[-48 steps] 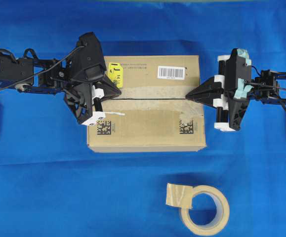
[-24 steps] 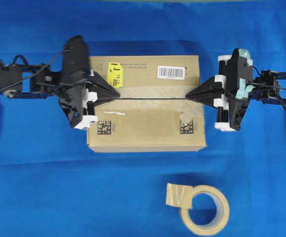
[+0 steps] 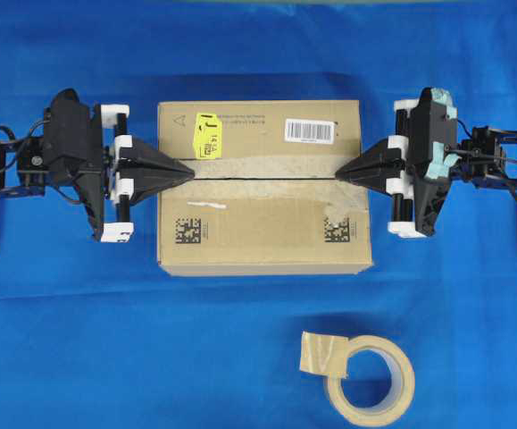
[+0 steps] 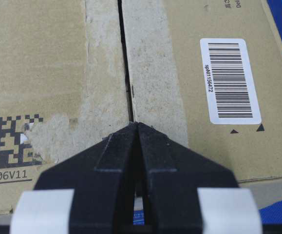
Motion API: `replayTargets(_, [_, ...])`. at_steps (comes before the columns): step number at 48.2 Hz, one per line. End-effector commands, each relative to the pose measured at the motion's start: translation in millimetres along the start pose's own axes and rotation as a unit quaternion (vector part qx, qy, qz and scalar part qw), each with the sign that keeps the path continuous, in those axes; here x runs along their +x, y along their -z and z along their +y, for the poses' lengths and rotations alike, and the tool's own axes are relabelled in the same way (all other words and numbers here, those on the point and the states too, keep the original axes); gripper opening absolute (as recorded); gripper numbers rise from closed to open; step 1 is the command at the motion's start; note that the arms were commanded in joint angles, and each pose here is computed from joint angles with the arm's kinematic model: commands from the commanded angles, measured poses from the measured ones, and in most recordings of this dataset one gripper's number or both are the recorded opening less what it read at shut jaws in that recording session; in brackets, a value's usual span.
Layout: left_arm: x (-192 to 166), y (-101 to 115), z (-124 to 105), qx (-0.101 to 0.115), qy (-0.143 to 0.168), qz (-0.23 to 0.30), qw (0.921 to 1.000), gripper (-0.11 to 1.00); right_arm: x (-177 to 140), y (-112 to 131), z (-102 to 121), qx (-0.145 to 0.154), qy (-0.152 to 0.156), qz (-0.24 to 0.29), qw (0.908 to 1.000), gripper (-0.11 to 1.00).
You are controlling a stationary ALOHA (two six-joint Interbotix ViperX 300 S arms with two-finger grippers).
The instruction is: Close the cardboard box.
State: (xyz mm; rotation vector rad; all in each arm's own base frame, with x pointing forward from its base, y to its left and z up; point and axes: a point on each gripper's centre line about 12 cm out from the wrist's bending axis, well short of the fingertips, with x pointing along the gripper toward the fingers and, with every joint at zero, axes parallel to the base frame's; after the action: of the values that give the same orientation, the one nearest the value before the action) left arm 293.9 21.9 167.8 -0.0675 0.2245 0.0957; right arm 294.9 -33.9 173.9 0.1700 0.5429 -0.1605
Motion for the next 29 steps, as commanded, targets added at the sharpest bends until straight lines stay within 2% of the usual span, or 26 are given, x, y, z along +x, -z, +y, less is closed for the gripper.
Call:
replayTargets(1, [0, -2, 1, 0.001, -0.002, -0.010, 0.9999, 0.00, -1, -6, 0, -0.001, 0.000, -0.012, 0.9999, 0.00])
replayTargets(20, [7, 19, 4, 0.002, -0.006, 0.019, 0.9998, 0.00, -1, -6, 0, -0.001, 0.000, -0.015, 0.9999, 0.00])
replayTargets(29, [7, 20, 4, 0.002, -0.006, 0.021, 0.9998, 0.00, -1, -6, 0, -0.001, 0.000, -0.015, 0.9999, 0.00])
